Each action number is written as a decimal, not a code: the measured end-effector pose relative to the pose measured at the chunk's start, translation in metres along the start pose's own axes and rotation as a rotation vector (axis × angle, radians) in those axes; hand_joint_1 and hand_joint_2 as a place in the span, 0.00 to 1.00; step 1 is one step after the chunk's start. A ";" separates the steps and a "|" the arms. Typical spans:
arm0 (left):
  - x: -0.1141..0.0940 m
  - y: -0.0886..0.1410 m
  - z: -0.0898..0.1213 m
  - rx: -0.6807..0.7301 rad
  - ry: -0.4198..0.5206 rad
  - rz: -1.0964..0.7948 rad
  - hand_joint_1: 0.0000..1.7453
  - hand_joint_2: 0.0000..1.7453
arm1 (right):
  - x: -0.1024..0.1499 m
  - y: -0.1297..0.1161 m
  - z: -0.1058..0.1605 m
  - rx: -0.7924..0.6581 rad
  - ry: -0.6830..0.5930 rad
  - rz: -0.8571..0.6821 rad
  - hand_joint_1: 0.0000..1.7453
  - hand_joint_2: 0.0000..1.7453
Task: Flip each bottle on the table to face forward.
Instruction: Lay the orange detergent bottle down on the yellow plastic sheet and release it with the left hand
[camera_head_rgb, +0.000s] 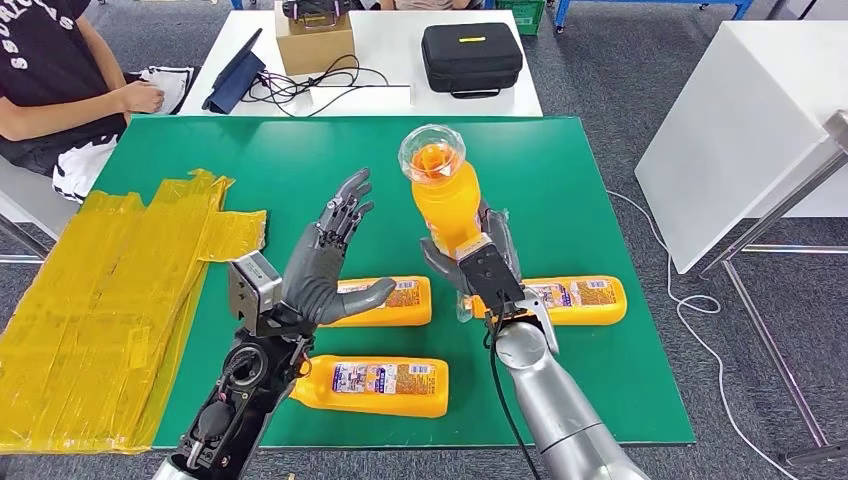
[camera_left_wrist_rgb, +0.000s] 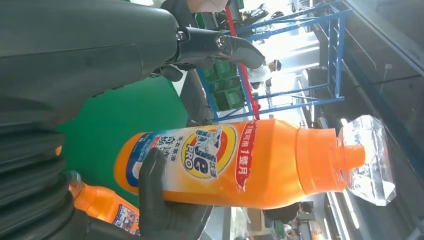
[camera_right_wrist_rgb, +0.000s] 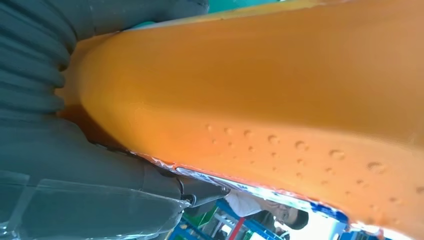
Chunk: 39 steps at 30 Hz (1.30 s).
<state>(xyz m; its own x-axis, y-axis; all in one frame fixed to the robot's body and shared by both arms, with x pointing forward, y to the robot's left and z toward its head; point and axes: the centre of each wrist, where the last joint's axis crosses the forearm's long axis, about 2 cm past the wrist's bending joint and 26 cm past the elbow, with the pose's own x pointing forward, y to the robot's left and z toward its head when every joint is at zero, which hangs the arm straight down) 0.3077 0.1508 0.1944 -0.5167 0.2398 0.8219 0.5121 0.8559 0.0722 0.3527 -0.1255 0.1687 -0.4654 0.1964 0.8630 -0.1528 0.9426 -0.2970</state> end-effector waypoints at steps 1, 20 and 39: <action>0.000 0.000 0.000 0.000 -0.001 0.001 0.00 1.00 | 0.000 0.000 0.000 0.002 0.007 0.013 1.00 1.00; 0.002 -0.002 -0.004 0.002 -0.009 0.003 0.00 1.00 | 0.009 0.046 0.005 0.290 -0.002 0.124 1.00 1.00; 0.000 -0.001 -0.002 0.019 -0.016 0.017 0.00 1.00 | 0.018 0.059 0.009 0.297 -0.069 0.160 1.00 1.00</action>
<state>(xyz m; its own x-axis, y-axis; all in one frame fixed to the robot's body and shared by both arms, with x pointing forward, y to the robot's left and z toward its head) 0.3085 0.1495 0.1957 -0.5193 0.2619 0.8135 0.5077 0.8602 0.0472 0.3271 -0.0690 0.1631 -0.5599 0.3071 0.7696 -0.3162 0.7793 -0.5410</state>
